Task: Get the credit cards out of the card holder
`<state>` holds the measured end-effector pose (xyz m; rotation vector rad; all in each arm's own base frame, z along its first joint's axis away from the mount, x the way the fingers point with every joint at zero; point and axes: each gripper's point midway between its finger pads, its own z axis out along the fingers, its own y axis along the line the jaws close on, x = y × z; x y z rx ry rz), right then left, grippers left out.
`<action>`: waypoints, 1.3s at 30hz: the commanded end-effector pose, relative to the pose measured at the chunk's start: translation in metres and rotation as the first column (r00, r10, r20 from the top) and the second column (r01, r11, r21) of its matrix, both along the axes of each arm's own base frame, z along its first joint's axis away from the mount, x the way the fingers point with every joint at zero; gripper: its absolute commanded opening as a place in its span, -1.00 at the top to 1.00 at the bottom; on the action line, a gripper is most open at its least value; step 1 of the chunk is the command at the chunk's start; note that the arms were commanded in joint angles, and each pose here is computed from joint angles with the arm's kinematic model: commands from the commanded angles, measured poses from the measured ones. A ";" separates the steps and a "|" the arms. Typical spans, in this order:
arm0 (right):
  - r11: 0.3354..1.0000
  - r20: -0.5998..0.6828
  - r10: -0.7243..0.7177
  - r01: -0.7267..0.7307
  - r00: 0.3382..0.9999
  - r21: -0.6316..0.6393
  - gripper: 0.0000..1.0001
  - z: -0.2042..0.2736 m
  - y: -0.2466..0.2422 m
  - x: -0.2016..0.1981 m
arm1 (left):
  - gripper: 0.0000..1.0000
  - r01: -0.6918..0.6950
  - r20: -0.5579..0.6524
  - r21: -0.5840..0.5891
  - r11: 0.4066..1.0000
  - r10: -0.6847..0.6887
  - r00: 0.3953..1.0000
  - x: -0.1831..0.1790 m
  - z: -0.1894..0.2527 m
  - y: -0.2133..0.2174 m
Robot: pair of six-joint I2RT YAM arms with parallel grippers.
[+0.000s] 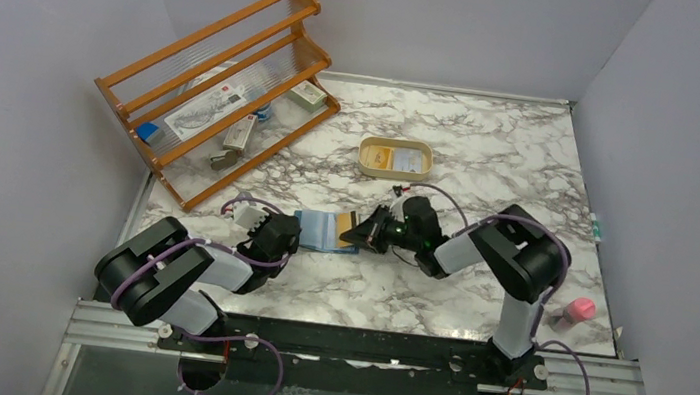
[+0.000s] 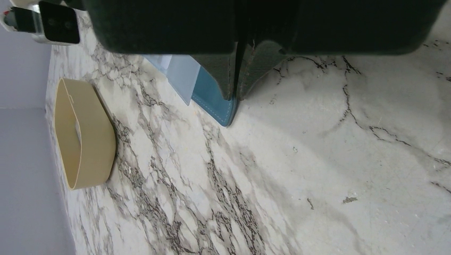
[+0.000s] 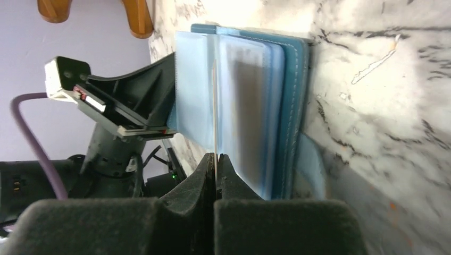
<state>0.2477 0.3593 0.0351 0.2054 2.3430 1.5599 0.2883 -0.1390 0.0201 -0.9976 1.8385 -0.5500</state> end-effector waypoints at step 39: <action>0.953 0.217 -0.019 0.083 0.976 -0.292 0.99 0.022 -0.052 0.224 | 1.00 0.050 -0.152 0.119 0.992 -0.031 0.988 -0.036 -0.039 0.021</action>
